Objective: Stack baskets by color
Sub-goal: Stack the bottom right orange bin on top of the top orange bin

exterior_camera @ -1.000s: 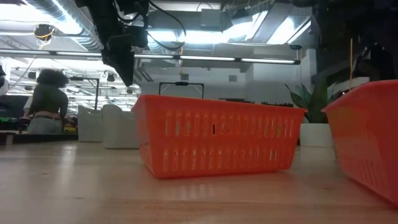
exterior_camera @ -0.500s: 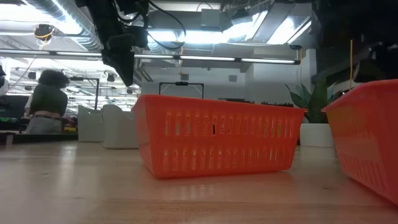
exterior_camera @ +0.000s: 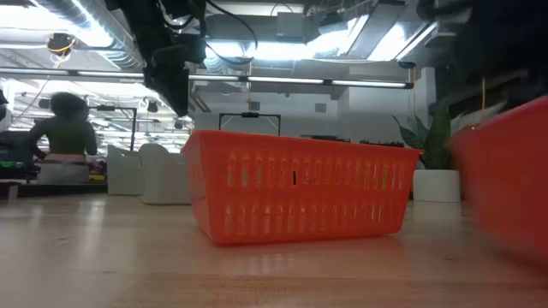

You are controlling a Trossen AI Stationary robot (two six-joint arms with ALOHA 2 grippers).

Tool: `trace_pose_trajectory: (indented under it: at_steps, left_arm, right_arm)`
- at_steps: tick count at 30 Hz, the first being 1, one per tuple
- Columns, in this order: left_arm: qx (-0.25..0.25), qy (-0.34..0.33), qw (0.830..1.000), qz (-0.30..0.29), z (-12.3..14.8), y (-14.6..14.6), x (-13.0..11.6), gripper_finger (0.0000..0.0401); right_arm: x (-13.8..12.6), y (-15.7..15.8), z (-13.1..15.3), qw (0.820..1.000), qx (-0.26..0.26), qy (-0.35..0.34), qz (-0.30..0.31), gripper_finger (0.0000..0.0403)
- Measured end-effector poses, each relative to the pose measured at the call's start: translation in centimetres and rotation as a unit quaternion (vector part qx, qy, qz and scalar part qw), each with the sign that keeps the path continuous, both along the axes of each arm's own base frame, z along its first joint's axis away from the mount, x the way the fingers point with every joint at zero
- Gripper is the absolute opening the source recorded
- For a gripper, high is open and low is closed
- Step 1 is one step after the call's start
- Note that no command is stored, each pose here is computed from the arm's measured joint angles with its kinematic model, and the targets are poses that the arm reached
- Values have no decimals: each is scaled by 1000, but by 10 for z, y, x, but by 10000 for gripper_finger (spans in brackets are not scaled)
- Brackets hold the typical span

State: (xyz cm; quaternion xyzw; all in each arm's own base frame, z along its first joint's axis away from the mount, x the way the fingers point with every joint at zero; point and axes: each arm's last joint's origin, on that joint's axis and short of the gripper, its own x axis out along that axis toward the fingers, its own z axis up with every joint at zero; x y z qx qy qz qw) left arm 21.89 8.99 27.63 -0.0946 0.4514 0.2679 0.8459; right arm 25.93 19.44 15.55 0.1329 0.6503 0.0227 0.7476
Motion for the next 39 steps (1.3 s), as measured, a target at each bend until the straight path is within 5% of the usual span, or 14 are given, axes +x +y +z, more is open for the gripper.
trace_pose_trajectory:
  at_steps: [5,12,15,18,21,23,26,30,33,39]
  left_arm:
    - [1,-2,1000,0,0,0,0,80]
    - [7,0,1000,4,0,1,0,80]
    - [17,4,1000,10,0,1,0,80]
    - [28,14,999,-7,0,1,0,80]
    - [37,22,999,-23,0,1,0,80]
    - [40,24,999,-27,0,1,0,80]
    - [41,25,998,-30,0,1,0,80]
    - [41,26,998,-30,0,1,-1,80]
    - [34,40,998,-31,-1,0,-3,80]
    - [6,68,998,-9,-5,-2,-9,80]
  right_arm:
    - [11,-16,43,998,-42,-11,54,4]
    - [24,-55,139,966,-226,-60,107,2]
    - [32,-78,175,913,-376,-114,111,2]
    - [42,-104,206,837,-522,-145,74,1]
    - [53,-139,229,778,-613,-138,13,1]
    - [60,-170,240,759,-638,-121,-32,1]
    - [69,-226,250,759,-635,-107,-97,1]
    - [76,-310,250,805,-554,-161,-136,0]
    - [80,-369,246,814,-501,-238,-169,0]
    - [106,-449,196,834,-408,-344,-138,0]
